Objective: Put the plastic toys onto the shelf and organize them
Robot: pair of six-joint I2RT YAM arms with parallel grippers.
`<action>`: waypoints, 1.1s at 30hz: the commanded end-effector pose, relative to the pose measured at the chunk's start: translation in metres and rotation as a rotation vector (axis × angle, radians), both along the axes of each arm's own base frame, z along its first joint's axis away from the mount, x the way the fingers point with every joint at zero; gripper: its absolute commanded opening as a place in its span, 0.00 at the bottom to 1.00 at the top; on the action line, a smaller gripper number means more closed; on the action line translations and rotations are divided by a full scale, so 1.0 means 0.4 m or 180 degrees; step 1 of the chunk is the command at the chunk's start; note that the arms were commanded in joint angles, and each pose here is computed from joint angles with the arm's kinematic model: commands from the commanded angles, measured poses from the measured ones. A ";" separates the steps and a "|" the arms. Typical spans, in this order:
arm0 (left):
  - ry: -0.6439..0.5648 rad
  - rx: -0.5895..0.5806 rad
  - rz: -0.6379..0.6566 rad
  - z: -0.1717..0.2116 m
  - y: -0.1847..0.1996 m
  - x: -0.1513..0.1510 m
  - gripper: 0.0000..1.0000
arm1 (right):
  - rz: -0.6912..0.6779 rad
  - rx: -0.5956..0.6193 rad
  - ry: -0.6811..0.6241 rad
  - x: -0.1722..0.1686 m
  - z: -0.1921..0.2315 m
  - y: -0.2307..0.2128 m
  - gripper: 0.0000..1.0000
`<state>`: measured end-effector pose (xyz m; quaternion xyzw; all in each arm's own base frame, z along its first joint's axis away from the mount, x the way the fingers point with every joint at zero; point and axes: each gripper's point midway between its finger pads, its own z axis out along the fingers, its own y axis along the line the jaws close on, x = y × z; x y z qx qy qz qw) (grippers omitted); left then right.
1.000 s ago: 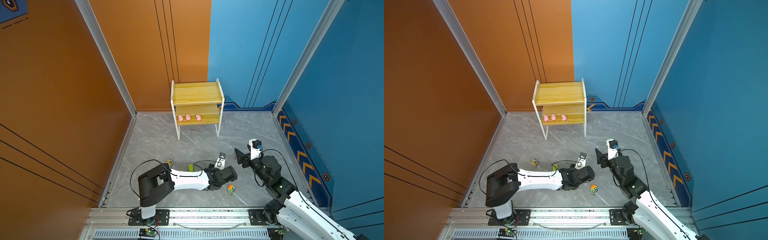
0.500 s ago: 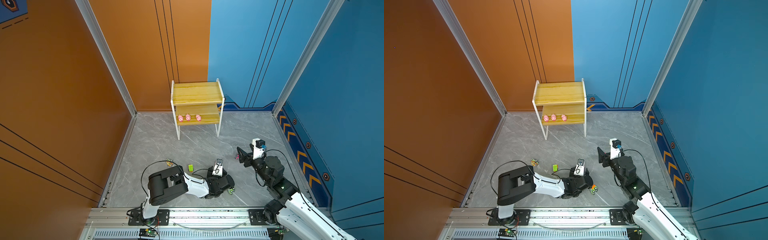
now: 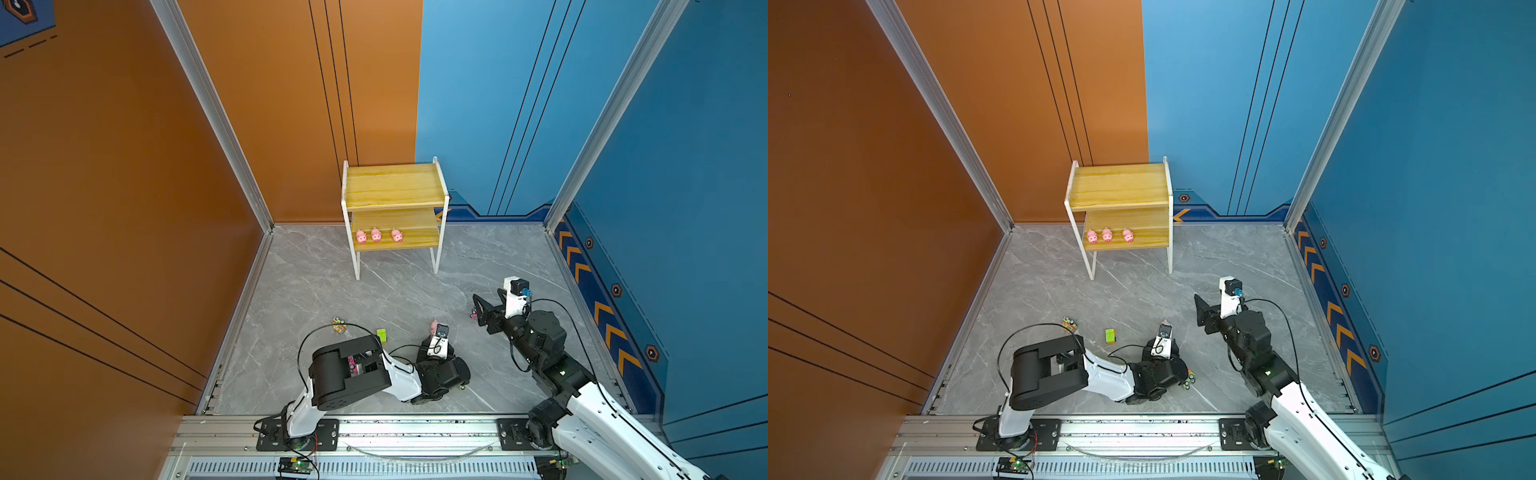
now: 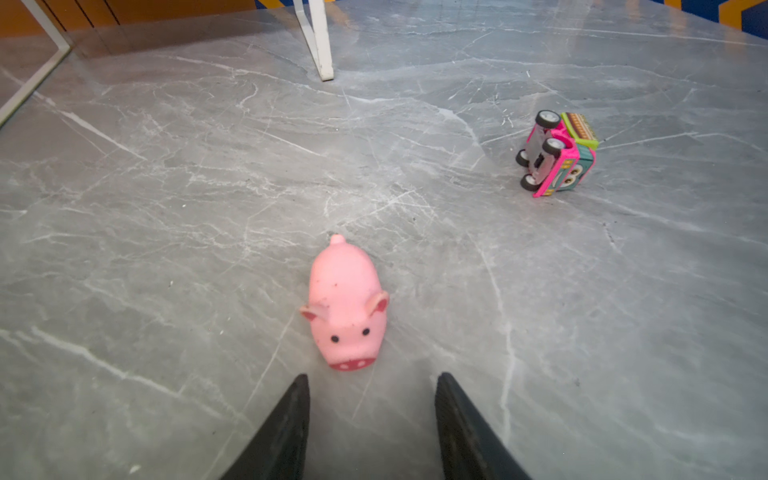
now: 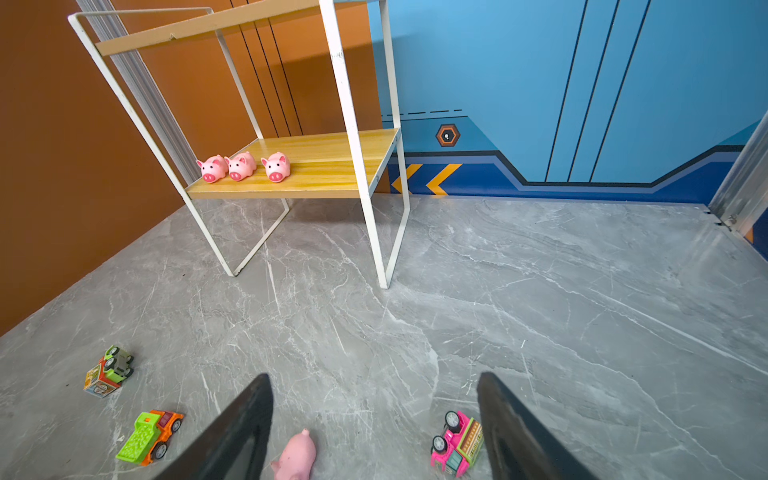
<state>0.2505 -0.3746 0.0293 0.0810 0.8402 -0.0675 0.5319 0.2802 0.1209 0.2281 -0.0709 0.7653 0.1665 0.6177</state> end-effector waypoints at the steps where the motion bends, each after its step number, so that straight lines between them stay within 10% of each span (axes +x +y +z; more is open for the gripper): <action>1: -0.0041 -0.0002 0.0179 -0.016 0.032 0.018 0.45 | 0.0031 0.0109 -0.0052 -0.002 0.007 0.001 0.78; 21: -0.0245 -0.0278 -0.0361 0.023 0.026 0.046 0.10 | 0.0023 0.0147 -0.0059 0.001 0.010 -0.004 0.78; 30: -0.0160 -0.0297 -0.0732 0.058 0.032 0.038 0.08 | 0.0022 0.0148 -0.0055 0.002 0.009 -0.004 0.78; 33: -0.0111 -0.0347 -0.0782 0.055 0.023 0.038 0.21 | 0.0022 0.0146 -0.0049 0.002 0.007 -0.004 0.78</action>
